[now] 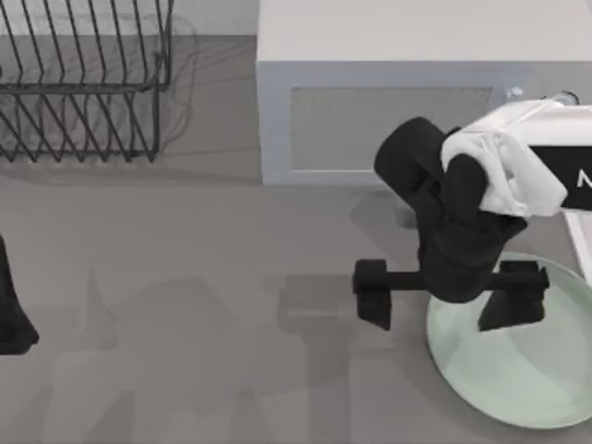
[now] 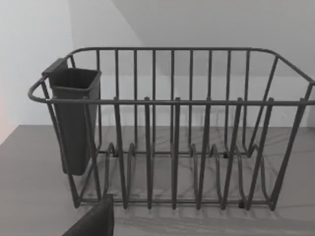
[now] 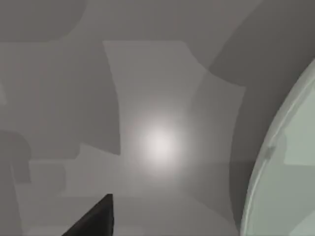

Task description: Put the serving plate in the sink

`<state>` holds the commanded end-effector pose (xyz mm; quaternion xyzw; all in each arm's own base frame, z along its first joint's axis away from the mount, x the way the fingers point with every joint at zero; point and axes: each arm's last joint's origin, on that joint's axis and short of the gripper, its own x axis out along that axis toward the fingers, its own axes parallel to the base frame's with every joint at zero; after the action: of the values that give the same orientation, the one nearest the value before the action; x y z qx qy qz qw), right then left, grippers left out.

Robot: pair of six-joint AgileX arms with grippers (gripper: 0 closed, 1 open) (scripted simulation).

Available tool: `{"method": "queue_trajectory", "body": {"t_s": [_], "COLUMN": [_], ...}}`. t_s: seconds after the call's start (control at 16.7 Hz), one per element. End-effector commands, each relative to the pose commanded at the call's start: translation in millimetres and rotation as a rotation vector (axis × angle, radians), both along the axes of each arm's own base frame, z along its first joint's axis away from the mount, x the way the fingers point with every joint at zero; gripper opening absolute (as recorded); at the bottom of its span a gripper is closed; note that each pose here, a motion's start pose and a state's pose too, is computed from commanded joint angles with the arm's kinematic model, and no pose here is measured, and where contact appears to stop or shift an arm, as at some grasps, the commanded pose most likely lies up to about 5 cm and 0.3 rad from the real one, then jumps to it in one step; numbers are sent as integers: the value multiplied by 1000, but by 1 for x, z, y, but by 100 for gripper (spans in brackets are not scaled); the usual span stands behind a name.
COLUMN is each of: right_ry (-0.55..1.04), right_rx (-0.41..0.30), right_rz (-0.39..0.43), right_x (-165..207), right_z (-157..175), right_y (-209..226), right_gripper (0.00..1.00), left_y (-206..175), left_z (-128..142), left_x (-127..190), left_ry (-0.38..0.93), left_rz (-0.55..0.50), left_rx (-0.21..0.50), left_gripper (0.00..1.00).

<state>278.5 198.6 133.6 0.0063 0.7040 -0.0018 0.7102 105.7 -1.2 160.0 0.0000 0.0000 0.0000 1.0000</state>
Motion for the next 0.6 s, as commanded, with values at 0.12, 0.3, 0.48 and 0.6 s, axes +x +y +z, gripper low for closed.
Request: {"method": "queue_trajectory", "body": {"t_s": [0.12, 0.3, 0.48, 0.6], "right_ry": [-4, 8, 9, 9], "right_rx": [3, -6, -6, -6], "right_rz": [1, 1, 1, 1], "right_x": [-1, -4, -4, -4], "right_z": [-23, -44, -44, -44], "right_y": [0, -2, -2, -2], "right_gripper": [100, 100, 100, 92], "left_y": [0, 0, 0, 0], "left_z": [0, 0, 0, 0], "left_x": [0, 0, 0, 0], "left_ry": [0, 0, 0, 0], "left_rz": [0, 0, 0, 0], "left_rx": [0, 0, 0, 0], "left_gripper": [100, 100, 100, 100]}}
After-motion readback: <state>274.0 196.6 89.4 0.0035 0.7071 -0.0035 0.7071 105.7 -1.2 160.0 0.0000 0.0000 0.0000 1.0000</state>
